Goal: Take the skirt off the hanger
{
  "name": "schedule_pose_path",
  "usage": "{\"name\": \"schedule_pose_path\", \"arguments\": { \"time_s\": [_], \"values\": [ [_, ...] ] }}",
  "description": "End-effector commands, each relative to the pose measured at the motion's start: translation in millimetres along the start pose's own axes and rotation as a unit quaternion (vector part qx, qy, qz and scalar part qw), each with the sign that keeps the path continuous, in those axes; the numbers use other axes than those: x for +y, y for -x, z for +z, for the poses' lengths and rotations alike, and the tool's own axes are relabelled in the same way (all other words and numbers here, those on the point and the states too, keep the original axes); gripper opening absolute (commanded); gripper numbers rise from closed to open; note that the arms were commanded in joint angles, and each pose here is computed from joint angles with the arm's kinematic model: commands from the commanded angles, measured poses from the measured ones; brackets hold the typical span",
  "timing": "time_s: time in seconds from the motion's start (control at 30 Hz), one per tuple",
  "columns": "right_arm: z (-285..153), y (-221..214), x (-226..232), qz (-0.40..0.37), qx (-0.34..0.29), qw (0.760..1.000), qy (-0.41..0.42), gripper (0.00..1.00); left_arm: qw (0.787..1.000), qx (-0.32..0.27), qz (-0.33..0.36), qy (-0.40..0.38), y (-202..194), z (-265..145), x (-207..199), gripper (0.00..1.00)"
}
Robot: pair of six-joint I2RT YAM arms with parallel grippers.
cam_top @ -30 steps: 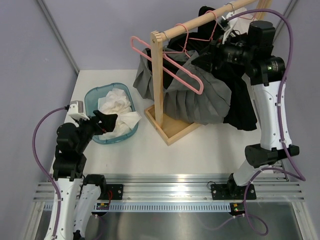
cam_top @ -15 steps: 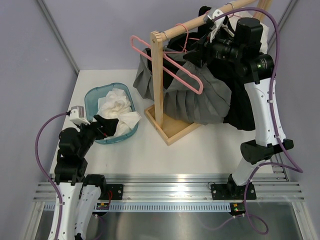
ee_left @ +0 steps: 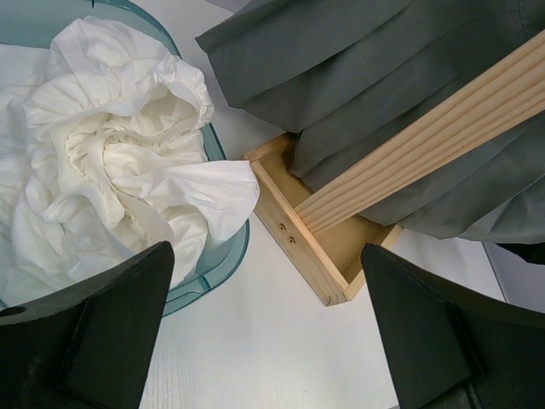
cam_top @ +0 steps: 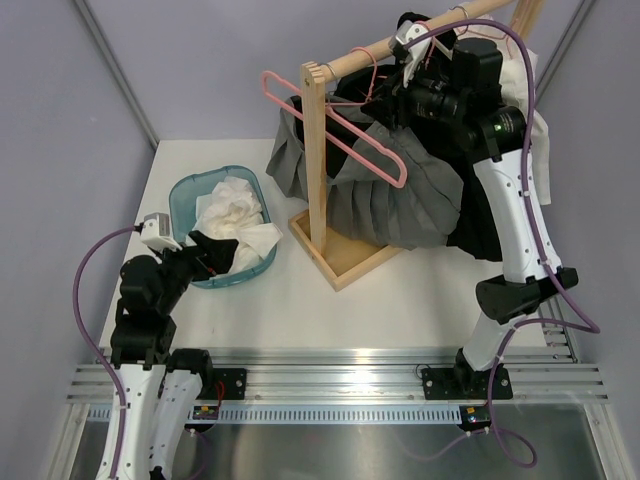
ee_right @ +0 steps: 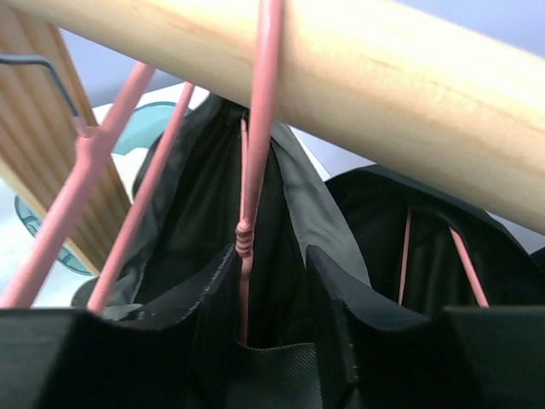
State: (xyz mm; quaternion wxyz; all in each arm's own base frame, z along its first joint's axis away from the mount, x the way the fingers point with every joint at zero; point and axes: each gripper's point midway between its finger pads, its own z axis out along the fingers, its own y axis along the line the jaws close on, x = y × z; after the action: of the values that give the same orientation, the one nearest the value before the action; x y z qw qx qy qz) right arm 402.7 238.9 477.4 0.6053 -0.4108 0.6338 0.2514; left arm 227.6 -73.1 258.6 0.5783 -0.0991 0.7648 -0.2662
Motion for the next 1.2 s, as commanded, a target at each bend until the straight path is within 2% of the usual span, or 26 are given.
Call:
{"name": "schedule_pose_path", "arguments": {
  "time_s": [0.0,0.17,0.37,0.83,0.93,1.17],
  "values": [
    [11,4,-3,-0.028,-0.010,1.000,-0.005,0.42,1.000,-0.013,-0.002,-0.019,7,-1,-8,0.96],
    [18,-4,2,-0.035,-0.001,0.999,0.002,0.27,1.000,-0.012,-0.003,-0.021,7,0,-9,0.96],
    [13,3,1,-0.046,-0.008,0.999,-0.008,0.01,1.000,-0.009,-0.009,-0.025,4,1,-9,0.96],
    [-24,79,6,-0.041,-0.104,0.993,-0.024,0.00,0.998,0.000,-0.008,-0.063,1,0,-22,0.96],
    [-31,79,8,-0.027,-0.105,0.994,-0.020,0.00,0.998,0.000,-0.008,-0.068,0,-1,-24,0.96],
    [-51,48,-2,0.023,-0.078,0.996,-0.020,0.00,0.995,0.011,0.001,-0.098,-2,-2,-34,0.97]
  ]
}}
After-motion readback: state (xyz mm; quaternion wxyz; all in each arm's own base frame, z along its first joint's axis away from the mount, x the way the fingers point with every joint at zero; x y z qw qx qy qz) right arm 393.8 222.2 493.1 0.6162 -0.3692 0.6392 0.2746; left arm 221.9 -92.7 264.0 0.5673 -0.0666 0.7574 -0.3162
